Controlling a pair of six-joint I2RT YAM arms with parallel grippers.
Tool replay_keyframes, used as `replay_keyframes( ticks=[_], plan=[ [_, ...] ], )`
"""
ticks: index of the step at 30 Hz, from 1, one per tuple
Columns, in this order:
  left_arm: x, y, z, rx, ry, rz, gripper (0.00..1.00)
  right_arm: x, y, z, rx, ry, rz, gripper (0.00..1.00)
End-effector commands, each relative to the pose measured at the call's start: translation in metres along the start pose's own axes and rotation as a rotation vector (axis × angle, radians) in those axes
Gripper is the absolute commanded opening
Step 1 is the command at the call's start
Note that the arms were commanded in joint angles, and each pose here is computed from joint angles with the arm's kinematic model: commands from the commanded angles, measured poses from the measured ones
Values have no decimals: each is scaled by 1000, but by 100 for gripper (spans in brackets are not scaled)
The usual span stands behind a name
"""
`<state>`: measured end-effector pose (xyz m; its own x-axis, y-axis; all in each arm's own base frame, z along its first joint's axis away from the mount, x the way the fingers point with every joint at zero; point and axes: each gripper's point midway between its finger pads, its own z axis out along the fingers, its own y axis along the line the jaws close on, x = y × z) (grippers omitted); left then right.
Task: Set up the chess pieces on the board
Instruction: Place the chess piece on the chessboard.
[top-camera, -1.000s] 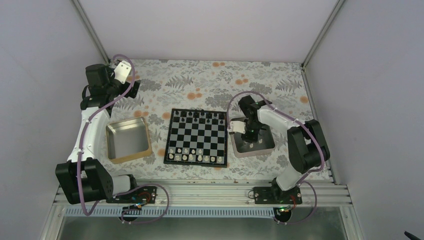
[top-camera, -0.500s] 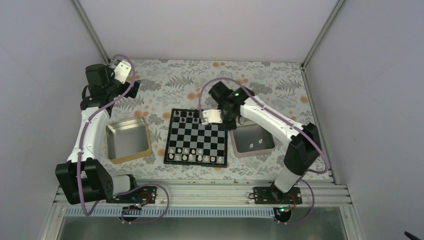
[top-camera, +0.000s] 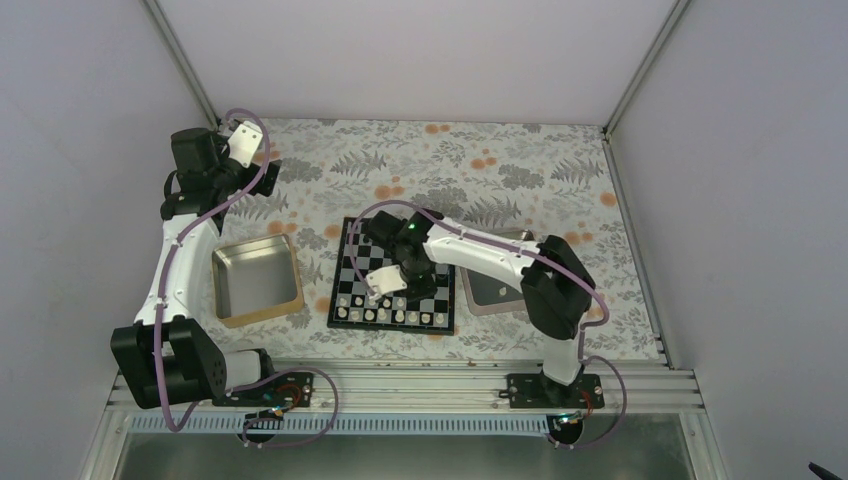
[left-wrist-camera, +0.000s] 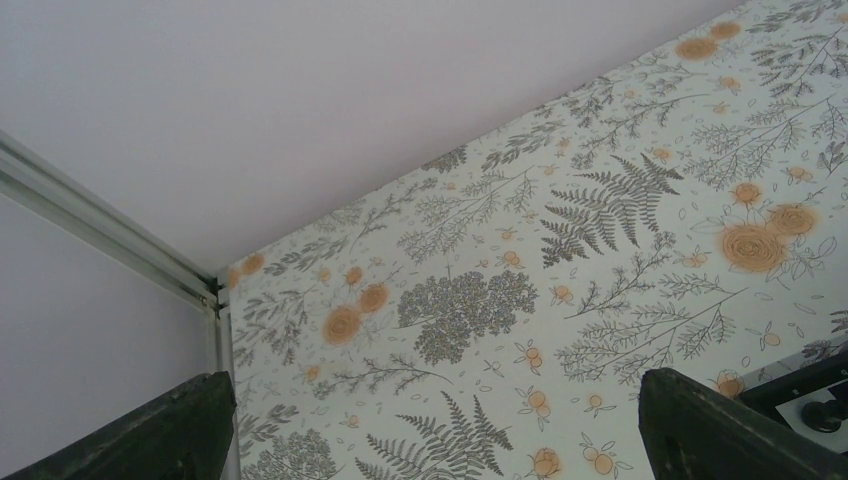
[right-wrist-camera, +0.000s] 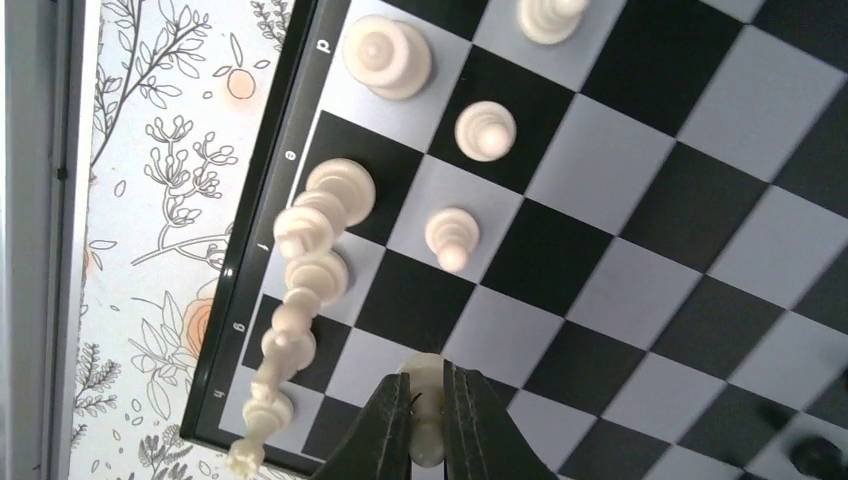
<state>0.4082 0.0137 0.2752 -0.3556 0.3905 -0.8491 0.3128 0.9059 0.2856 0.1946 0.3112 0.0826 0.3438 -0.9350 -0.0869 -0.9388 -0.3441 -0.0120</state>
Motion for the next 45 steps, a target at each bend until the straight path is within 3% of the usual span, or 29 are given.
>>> replay_keyframes(
  ticks=[1, 27, 39, 45],
  plan=[
    [-12, 3, -8, -10, -41, 6, 100, -9, 11, 19, -59, -32, -24, 7],
    [-11, 2, -7, -6, -38, 4, 100, -3, 17, 42, -93, -25, -24, 9],
    [-12, 4, -8, -15, -40, 4, 100, 4, 6, 41, -55, -14, -1, 23],
    [-11, 4, -8, -14, -39, 6, 100, 7, -5, 12, 18, -39, 19, 26]
  ],
)
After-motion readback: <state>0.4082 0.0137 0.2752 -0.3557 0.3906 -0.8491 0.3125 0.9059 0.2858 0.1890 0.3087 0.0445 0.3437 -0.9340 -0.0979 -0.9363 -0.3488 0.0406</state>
